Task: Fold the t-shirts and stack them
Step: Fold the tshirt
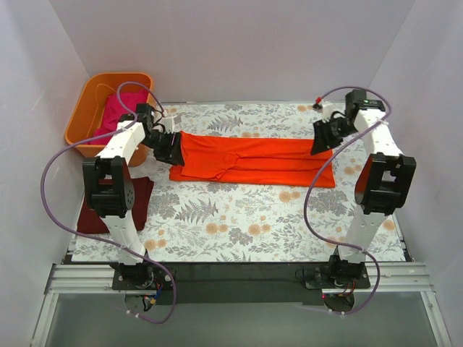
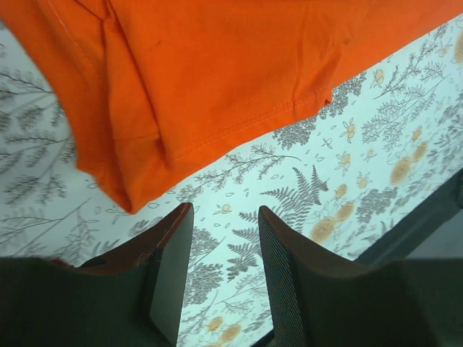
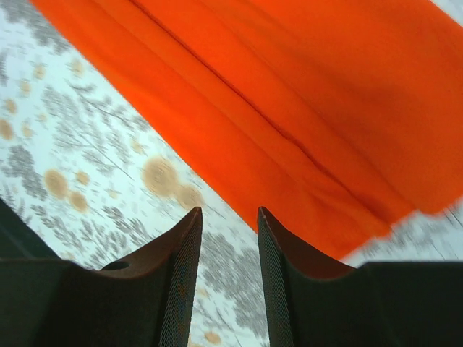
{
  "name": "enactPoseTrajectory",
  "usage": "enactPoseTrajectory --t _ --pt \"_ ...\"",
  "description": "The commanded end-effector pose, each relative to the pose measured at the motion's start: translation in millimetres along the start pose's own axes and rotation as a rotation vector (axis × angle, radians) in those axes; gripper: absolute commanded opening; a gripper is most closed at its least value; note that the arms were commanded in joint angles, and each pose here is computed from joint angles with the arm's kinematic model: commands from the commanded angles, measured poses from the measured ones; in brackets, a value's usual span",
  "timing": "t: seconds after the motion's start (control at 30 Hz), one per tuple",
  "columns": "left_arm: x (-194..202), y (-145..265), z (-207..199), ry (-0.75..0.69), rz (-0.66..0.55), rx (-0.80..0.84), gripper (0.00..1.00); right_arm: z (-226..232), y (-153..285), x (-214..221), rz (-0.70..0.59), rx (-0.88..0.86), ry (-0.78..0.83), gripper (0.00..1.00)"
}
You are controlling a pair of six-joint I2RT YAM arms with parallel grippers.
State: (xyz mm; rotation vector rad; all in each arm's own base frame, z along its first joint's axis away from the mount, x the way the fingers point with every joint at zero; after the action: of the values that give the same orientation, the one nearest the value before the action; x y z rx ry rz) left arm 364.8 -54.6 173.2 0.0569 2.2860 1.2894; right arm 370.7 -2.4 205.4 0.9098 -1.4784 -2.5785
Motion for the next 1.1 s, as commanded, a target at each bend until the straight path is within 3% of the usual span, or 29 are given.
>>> enactPoseTrajectory --t 0.0,0.23,0.53,0.77,1.07 --pt "3.0 -12.0 -3.4 0.092 -0.006 0.057 0.4 50.8 -31.5 -34.3 -0.075 -0.178 0.079 0.43" --pt "6.9 -34.7 14.7 0.164 0.03 -0.017 0.41 138.2 -100.2 -63.2 -0.046 -0.352 0.199 0.45" --pt "13.9 -59.8 29.5 0.226 0.07 -0.036 0.41 228.0 -182.6 -60.8 -0.016 -0.494 0.182 0.51" --pt "16.7 -65.1 27.6 0.233 0.078 -0.01 0.39 240.7 -224.8 -49.5 0.017 -0.504 0.138 0.54" --pt "13.3 -53.3 17.4 0.211 0.048 0.005 0.32 235.0 -247.0 -30.9 0.06 -0.494 0.066 0.56"
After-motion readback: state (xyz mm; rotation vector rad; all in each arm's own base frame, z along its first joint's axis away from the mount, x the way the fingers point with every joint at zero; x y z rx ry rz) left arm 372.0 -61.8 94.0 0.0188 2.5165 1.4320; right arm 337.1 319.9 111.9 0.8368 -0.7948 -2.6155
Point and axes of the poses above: each gripper's point midway between its finger pads, its own y axis back along the fingers, its own z axis along the line the jaws close on, x = y × z, the point moved 8 cm from there along y, back along the fingers, and after that the axes turned 5 degrees about -y, right-handed, at the moved point
